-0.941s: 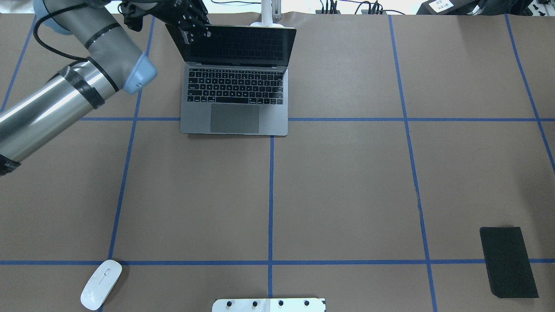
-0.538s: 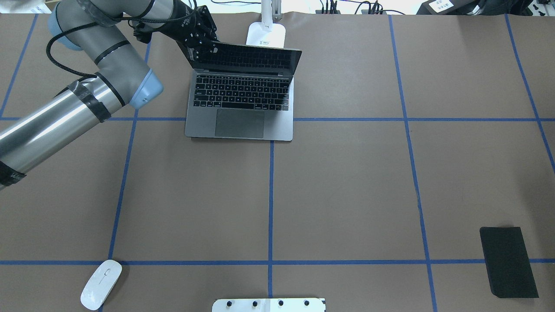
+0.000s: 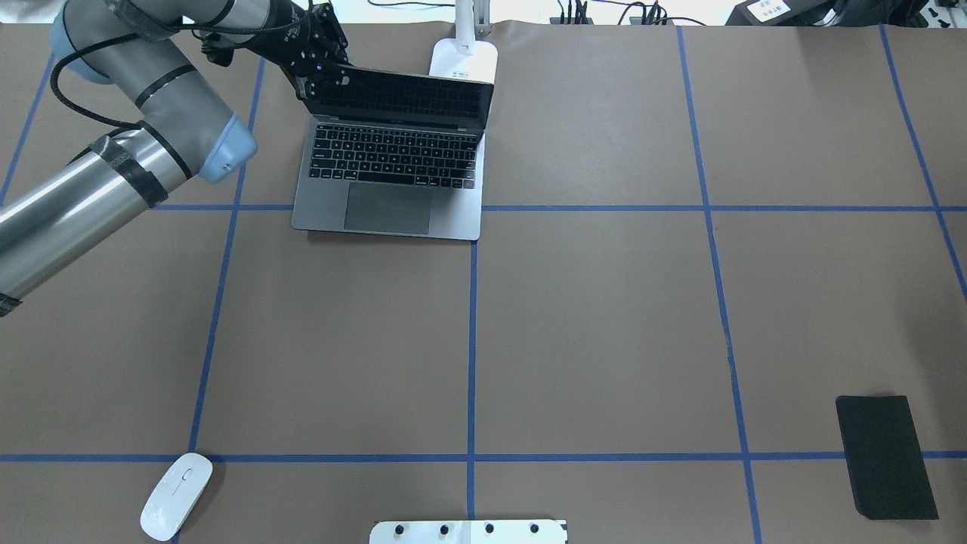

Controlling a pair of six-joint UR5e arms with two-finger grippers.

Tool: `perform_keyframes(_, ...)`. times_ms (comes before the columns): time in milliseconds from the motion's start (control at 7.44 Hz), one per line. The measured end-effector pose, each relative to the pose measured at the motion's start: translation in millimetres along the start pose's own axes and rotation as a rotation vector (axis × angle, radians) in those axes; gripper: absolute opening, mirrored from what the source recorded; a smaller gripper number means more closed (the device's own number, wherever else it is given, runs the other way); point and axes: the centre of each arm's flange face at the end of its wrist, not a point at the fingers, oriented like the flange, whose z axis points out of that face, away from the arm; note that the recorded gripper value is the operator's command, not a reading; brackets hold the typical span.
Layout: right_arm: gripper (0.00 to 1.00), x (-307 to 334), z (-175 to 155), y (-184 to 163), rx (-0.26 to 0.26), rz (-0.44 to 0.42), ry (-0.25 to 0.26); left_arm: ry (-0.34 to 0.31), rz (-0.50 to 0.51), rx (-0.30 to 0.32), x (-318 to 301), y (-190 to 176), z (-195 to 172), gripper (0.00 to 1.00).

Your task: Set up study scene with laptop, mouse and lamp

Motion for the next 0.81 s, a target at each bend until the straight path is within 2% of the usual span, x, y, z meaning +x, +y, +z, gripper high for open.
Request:
perform_keyframes(134, 1.0, 0.0, 0.0, 0.0, 0.0, 0.0, 0.0, 0.009, 0.003, 0.008, 0.9, -1.1, 0.4, 0.32)
perform_keyframes(269, 1.0, 0.2, -0.1, 0.1, 0.0, 0.001, 0.0, 0.022, 0.007, 0.017, 2.4, -1.0, 0.7, 0.87)
perform_keyframes(403, 1.0, 0.3, 0.0, 0.2, 0.0, 0.003, 0.0, 0.031, 0.009, 0.021, 3.4, -0.8, 0.0, 1.0)
perform_keyframes(806, 1.0, -1.0, 1.0, -0.8, 0.0, 0.004, -0.021, 0.052, 0.036, 0.008, 9.3, -0.9, -21.0, 1.0)
